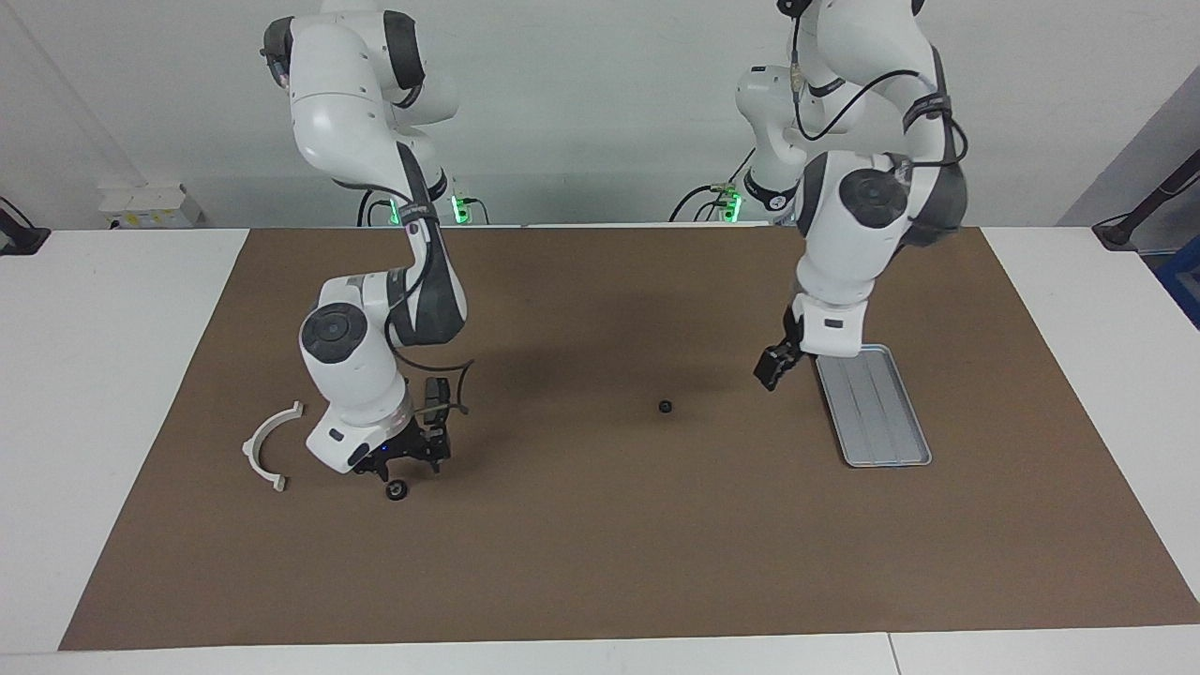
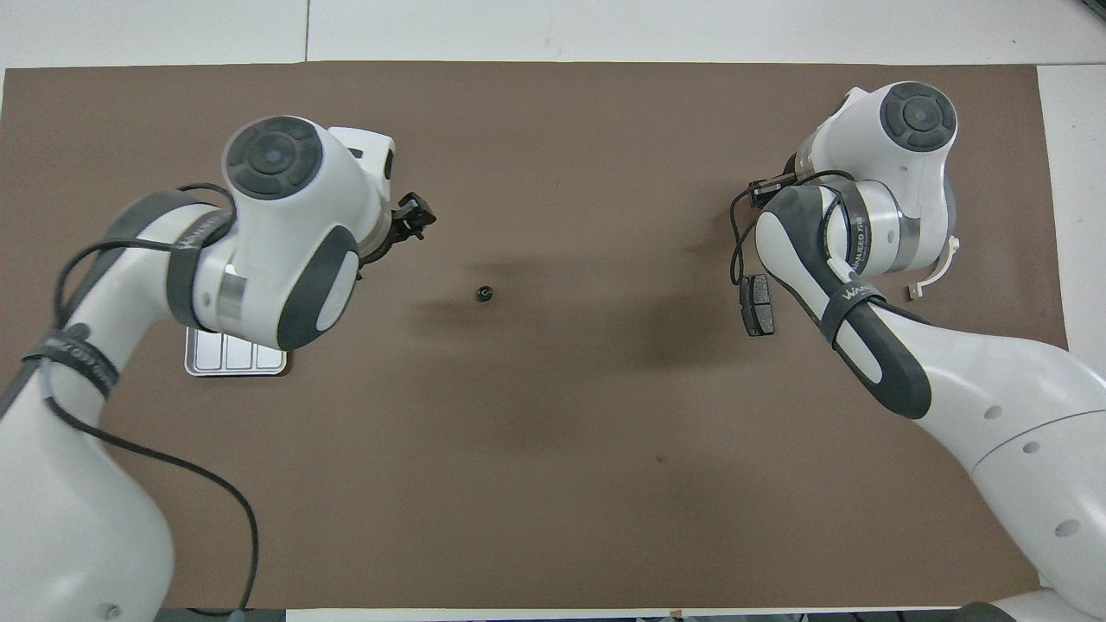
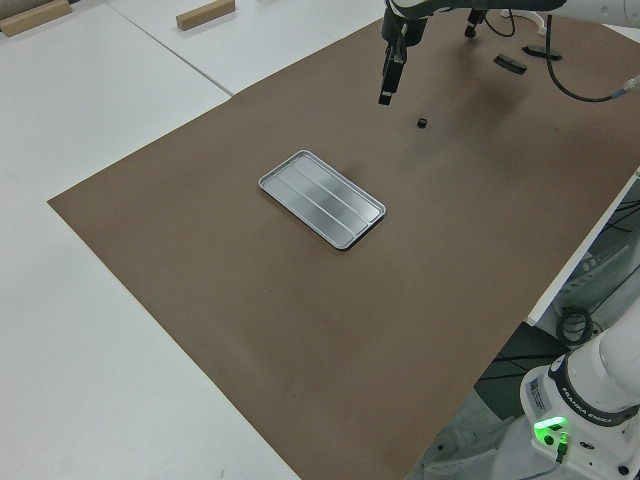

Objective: Place bearing gear from tray to pile

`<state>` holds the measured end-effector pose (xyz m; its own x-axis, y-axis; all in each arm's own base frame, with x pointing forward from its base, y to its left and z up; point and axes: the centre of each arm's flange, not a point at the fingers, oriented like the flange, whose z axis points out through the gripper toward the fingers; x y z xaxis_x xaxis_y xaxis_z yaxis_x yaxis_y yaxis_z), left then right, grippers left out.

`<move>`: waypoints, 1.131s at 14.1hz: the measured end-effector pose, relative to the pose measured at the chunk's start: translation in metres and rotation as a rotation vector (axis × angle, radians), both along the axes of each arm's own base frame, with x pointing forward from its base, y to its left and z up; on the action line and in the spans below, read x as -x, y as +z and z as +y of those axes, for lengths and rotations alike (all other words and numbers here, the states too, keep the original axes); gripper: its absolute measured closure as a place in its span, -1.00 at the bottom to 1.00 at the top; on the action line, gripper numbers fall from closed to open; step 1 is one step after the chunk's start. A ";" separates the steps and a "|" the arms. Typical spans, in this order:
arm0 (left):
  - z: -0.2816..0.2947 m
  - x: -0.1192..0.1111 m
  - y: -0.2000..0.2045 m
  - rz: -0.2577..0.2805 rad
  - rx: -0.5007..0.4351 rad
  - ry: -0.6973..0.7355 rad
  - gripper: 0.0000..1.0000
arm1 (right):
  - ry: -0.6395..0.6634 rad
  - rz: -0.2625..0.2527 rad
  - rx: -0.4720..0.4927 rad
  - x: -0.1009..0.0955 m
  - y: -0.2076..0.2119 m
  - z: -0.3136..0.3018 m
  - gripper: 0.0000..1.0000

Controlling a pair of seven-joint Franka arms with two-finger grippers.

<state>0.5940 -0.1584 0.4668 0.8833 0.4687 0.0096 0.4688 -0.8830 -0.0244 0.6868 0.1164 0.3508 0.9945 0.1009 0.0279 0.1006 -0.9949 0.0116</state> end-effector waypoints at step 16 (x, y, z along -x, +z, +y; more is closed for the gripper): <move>0.150 0.040 0.081 0.051 0.025 -0.237 -1.00 | -0.613 0.028 -0.012 0.146 -0.023 0.343 -1.00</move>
